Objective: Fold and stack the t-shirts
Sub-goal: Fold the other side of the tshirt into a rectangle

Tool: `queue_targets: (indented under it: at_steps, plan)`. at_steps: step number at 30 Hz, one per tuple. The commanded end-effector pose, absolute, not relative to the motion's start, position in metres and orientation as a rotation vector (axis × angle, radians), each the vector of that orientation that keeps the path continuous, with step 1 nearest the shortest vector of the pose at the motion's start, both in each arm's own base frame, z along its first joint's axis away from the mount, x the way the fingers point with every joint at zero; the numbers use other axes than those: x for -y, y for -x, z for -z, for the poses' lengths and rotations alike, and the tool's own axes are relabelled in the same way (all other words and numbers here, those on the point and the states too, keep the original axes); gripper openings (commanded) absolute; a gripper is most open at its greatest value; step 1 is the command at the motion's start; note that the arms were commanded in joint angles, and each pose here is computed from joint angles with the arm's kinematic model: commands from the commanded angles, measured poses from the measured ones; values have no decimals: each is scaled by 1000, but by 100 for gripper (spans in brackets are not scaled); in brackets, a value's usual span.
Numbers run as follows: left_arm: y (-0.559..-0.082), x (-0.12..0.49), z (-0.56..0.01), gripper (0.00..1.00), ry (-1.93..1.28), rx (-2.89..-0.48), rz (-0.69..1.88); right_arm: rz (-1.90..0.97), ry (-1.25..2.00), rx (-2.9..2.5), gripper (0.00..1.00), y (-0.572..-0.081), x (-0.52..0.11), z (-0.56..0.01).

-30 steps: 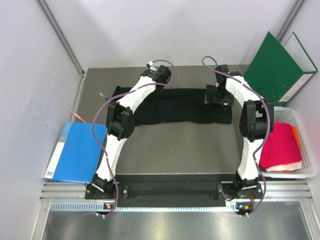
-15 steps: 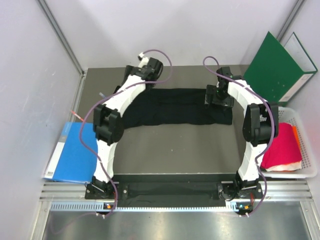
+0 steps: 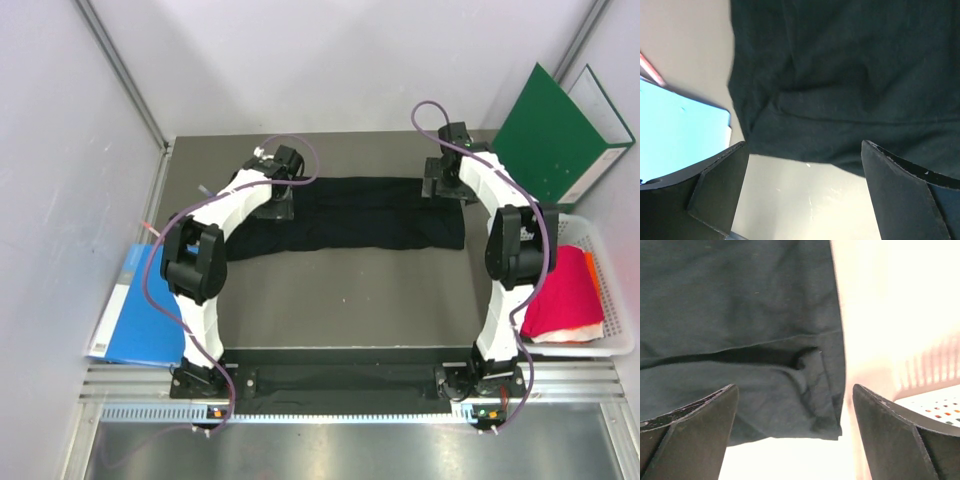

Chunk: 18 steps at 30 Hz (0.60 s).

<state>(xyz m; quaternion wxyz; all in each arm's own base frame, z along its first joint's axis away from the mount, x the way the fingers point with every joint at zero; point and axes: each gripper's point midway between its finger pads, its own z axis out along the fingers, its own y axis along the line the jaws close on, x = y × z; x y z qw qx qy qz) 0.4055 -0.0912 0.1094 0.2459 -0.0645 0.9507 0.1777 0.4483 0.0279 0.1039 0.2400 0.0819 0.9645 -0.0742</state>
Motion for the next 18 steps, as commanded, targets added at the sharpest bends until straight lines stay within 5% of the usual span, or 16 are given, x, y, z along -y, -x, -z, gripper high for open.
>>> queue_targets:
  at_steps: [1, 18]
  plan:
    - [-400, 101, -104, 98, 252, -2620, -415, 291, -268, -2646, 94, -453, -12, -98]
    - [-406, 101, -92, 98, 211, -2669, -479, 364, -280, -2629, 62, -441, 2, -105]
